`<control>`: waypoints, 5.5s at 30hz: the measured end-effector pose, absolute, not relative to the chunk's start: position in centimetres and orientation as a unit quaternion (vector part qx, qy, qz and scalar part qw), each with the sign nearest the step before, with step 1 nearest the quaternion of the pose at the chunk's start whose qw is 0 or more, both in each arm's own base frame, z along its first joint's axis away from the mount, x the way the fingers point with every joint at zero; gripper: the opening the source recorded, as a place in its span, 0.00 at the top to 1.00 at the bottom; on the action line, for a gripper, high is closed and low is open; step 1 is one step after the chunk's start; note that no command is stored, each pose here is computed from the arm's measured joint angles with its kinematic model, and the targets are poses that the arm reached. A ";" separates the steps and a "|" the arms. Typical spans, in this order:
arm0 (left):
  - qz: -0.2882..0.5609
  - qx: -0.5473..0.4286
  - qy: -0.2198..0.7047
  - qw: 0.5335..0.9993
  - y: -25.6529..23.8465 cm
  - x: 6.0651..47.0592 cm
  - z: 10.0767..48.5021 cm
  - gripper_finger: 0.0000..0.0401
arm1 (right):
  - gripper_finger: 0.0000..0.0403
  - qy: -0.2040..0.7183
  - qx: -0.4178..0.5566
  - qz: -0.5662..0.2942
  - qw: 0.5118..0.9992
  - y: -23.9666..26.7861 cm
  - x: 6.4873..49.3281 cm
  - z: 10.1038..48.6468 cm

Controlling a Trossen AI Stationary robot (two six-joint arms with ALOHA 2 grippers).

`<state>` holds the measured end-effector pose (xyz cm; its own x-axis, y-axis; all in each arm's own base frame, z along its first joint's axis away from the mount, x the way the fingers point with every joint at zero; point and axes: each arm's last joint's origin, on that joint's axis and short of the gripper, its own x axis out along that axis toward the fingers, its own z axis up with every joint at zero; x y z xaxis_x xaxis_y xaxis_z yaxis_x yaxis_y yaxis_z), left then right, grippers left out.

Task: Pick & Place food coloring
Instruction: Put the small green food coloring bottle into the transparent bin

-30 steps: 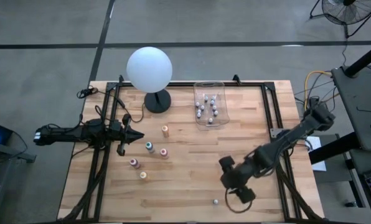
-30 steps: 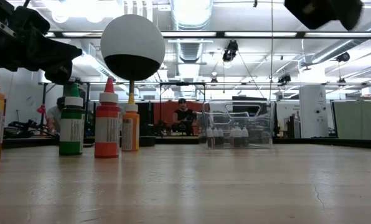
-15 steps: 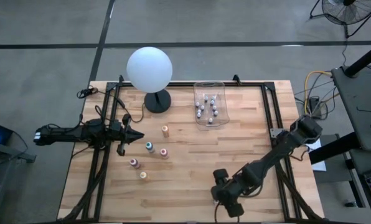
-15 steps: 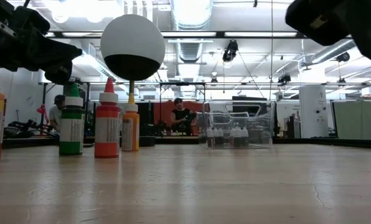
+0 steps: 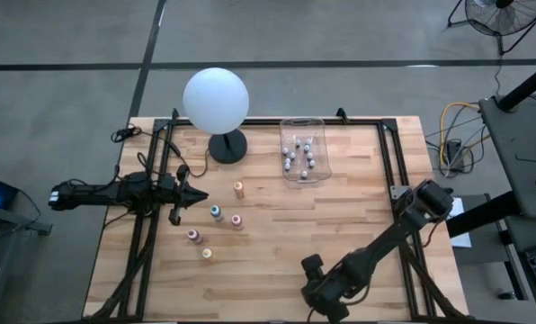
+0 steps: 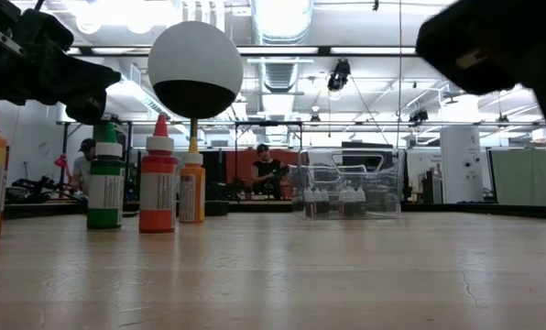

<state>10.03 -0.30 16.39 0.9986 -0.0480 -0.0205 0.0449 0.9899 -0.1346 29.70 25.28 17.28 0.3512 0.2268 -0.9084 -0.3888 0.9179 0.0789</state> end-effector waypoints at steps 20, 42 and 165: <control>-0.023 -0.067 0.012 0.997 -0.3 10.0 16.4 1.00 | 0.58 0.547 -0.086 0.178 0.813 25.4 29.9 15.9; -0.023 -0.067 0.012 0.997 -0.3 10.0 16.4 1.00 | 0.86 0.541 -0.129 0.198 0.807 24.5 29.6 18.4; -0.023 -0.067 0.012 0.997 -0.3 10.0 16.4 1.00 | 0.86 0.547 0.006 -0.057 0.835 -17.1 31.6 19.7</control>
<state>10.03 -0.30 16.39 0.9986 -0.0480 -0.0208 0.0448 0.9898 -0.1349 31.60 -17.14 19.67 0.3943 -0.0886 -0.9147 0.1020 0.9934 -0.0523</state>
